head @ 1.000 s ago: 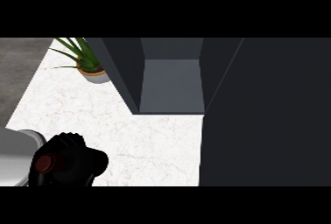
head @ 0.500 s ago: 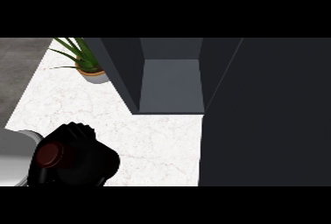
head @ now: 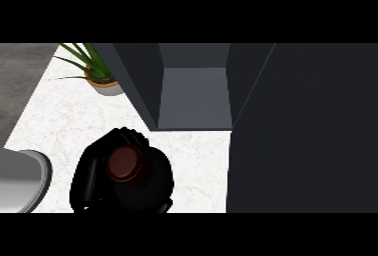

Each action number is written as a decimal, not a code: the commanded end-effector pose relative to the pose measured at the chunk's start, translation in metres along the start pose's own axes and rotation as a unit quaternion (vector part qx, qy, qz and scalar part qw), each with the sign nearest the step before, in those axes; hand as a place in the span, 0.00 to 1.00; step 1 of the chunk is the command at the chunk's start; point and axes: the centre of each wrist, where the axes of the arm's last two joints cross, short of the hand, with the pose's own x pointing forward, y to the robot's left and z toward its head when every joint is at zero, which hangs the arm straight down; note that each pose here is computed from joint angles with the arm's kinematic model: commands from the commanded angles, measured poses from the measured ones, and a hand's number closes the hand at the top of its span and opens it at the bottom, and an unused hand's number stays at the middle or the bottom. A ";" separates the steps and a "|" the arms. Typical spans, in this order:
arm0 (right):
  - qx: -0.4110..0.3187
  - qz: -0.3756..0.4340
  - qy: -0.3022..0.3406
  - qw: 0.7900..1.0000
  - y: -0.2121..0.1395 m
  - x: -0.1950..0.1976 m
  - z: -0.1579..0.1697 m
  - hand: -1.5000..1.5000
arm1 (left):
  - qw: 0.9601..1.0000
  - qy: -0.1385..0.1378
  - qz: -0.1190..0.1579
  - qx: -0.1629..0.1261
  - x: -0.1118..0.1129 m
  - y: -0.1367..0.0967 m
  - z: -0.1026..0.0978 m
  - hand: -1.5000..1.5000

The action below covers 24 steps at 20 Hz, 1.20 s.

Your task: Pick up the wine, place it into the cabinet and close the cabinet

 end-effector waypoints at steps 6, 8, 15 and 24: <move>0.018 -0.017 -0.026 0.999 -0.011 0.017 0.025 0.00 | 1.000 0.006 0.024 -0.009 0.022 -0.052 -0.029 1.00; 0.016 -0.015 -0.021 1.000 -0.006 -0.001 0.024 0.00 | 1.000 0.015 0.018 -0.003 0.019 -0.076 -0.045 1.00; 0.016 -0.010 -0.031 0.999 -0.004 0.021 0.026 0.00 | 0.999 -0.003 -0.023 0.026 0.003 -0.099 -0.055 1.00; 0.013 -0.008 -0.031 0.999 -0.001 0.015 0.016 0.00 | 0.998 -0.013 -0.052 0.045 -0.007 -0.109 -0.090 1.00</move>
